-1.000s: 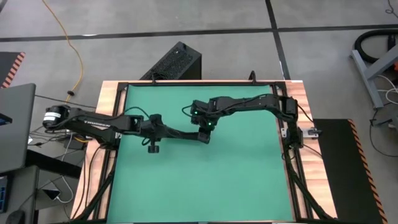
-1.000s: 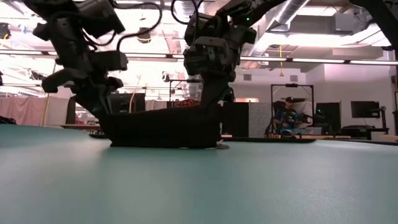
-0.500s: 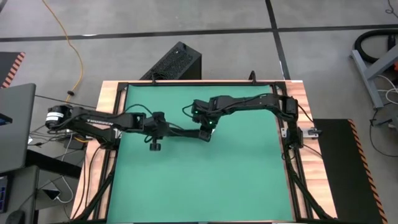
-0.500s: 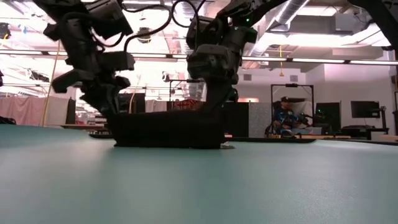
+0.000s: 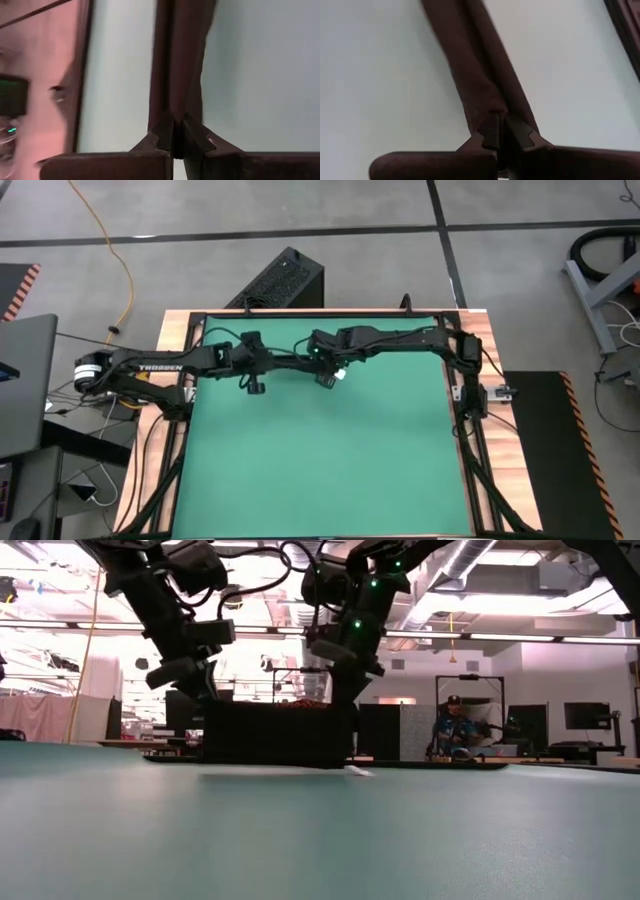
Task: Roll towel
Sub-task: Roll the black towel
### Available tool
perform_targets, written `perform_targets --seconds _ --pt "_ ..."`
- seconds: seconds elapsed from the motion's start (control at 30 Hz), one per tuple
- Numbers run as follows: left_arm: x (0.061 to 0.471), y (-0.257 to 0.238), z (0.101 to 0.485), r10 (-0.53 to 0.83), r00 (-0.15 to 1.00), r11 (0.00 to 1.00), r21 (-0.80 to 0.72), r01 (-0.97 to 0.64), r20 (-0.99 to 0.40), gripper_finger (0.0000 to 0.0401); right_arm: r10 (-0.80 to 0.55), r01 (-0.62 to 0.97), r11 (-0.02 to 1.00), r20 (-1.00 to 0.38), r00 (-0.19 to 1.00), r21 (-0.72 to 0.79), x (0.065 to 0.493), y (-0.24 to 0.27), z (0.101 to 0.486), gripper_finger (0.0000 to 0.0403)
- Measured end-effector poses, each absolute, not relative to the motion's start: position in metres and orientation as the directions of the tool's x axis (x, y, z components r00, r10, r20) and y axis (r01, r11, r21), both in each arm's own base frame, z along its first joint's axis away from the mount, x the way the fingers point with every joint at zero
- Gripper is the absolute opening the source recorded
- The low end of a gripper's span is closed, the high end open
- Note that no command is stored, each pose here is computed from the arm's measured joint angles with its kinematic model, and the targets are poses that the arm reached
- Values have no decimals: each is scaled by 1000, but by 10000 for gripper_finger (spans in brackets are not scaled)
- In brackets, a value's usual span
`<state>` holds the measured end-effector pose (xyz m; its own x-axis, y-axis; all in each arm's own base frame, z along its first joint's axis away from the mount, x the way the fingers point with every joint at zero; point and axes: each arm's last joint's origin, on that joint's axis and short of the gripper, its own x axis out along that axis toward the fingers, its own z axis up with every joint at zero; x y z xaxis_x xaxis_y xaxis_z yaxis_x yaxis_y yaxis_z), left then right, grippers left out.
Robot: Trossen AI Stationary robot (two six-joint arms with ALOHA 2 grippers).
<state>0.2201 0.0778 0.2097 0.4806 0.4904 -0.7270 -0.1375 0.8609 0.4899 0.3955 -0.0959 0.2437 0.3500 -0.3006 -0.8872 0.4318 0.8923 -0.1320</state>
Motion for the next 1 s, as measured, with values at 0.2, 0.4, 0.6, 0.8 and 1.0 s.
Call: perform_targets --seconds 0.2,0.4,0.6,0.8,1.0 --pt "221 77 210 520 480 849 492 -194 -707 1 -345 425 885 -879 329 -188 396 -87 244 19" --pt "217 51 188 375 504 925 354 -140 -778 1 -285 342 925 -901 328 -168 399 -54 239 19" --pt "217 15 179 282 533 957 275 -94 -798 0 -186 283 955 -927 325 -93 398 -17 228 18" --pt "218 -11 178 140 570 986 164 -10 -810 0 -121 237 971 -936 330 -42 400 8 224 18" --pt "218 -18 178 78 570 995 103 11 -818 0 -57 219 976 -938 342 20 401 18 224 18"
